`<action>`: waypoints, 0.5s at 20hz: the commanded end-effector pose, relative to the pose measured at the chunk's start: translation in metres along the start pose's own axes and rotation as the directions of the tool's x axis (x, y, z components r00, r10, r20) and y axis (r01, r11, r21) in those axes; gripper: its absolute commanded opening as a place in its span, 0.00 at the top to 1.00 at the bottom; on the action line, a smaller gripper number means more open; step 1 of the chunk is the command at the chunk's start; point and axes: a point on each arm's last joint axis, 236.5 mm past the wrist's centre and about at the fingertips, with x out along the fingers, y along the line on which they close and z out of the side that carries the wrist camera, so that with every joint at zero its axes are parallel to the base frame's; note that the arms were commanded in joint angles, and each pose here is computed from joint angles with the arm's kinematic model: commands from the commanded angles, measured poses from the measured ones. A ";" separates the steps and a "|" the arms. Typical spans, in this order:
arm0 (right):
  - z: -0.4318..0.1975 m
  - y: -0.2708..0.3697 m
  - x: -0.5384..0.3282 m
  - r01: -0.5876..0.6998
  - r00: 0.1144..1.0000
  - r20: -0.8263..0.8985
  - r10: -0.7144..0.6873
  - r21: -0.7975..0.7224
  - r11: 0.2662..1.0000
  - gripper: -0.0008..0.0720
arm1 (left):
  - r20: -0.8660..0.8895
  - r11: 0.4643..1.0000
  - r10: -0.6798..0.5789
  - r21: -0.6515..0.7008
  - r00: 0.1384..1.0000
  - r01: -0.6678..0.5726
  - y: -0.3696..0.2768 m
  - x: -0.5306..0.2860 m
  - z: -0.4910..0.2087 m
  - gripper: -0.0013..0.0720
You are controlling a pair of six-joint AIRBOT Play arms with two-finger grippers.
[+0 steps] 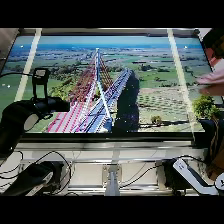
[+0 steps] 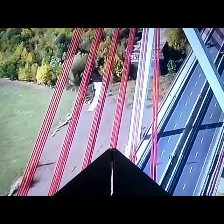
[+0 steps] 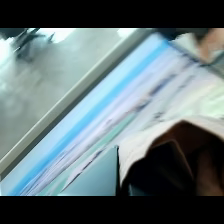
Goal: Fold the clothes and pants, and hang the long-sleeved shirts on hangers.
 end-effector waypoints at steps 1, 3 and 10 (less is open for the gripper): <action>0.010 -0.103 -0.037 0.309 0.950 -0.006 -0.311 0.147 0.940 0.98 | 0.000 1.000 0.001 -0.001 1.000 -0.001 0.000 0.000 0.000 0.96; -0.002 -0.154 -0.064 0.480 0.877 -0.069 -0.475 0.160 0.863 0.98 | 0.000 1.000 0.001 -0.001 1.000 -0.001 0.000 0.000 0.000 0.96; -0.046 -0.241 -0.148 0.777 0.629 -0.269 -0.730 0.206 0.594 0.98 | 0.000 1.000 0.001 -0.001 1.000 -0.001 0.000 0.000 0.000 0.96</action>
